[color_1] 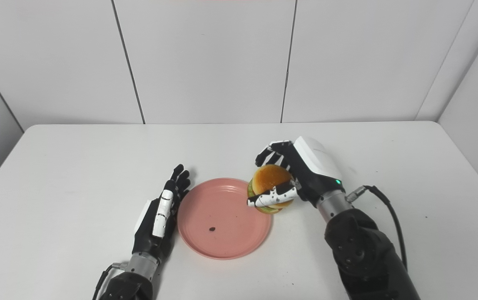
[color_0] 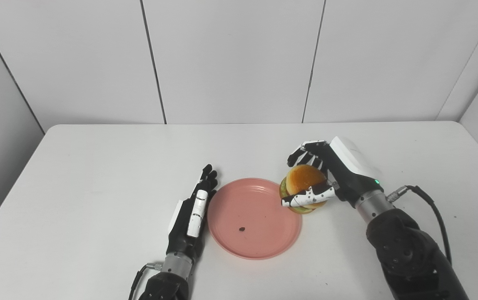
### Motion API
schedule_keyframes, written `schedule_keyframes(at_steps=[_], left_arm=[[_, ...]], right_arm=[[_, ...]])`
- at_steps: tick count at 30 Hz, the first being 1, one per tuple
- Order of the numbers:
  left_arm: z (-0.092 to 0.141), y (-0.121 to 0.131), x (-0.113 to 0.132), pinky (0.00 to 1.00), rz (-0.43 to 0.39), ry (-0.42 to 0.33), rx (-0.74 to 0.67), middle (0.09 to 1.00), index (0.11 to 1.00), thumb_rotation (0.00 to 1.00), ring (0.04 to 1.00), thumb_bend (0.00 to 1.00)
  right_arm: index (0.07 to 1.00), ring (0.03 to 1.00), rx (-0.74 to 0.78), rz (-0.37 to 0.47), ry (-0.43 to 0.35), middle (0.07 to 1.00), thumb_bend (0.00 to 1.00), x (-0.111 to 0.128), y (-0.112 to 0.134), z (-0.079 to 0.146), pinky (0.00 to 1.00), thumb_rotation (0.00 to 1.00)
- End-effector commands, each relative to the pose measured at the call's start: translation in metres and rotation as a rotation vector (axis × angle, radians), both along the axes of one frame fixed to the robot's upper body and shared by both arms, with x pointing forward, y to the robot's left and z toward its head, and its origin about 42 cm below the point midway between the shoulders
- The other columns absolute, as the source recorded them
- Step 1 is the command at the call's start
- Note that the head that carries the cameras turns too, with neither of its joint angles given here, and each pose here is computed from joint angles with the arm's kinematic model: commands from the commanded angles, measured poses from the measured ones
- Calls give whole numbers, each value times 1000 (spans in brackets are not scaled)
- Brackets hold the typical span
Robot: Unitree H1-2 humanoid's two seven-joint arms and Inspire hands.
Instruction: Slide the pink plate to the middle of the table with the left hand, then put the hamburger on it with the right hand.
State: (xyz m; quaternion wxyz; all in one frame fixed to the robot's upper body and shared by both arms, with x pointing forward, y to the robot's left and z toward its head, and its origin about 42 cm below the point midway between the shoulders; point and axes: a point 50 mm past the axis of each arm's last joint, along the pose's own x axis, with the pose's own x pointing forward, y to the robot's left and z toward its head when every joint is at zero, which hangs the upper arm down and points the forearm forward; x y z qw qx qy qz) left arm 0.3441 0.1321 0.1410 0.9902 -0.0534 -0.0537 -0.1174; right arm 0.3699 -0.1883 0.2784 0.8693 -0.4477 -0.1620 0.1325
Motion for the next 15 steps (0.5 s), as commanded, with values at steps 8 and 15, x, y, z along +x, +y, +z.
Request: schedule_keyframes(at_steps=[8, 15], left_arm=[[-2, -6, -4, 1000, 14, 13, 16, 978, 970, 1000, 991, 683], [-1, -10, -4, 1000, 7, 22, -8, 982, 969, 1000, 996, 683]], right_arm=[[494, 269, -82, 147, -90, 459, 522, 13, 36, 12, 192, 0], [484, 195, -152, 191, -44, 469, 524, 19, 50, 2, 137, 0]])
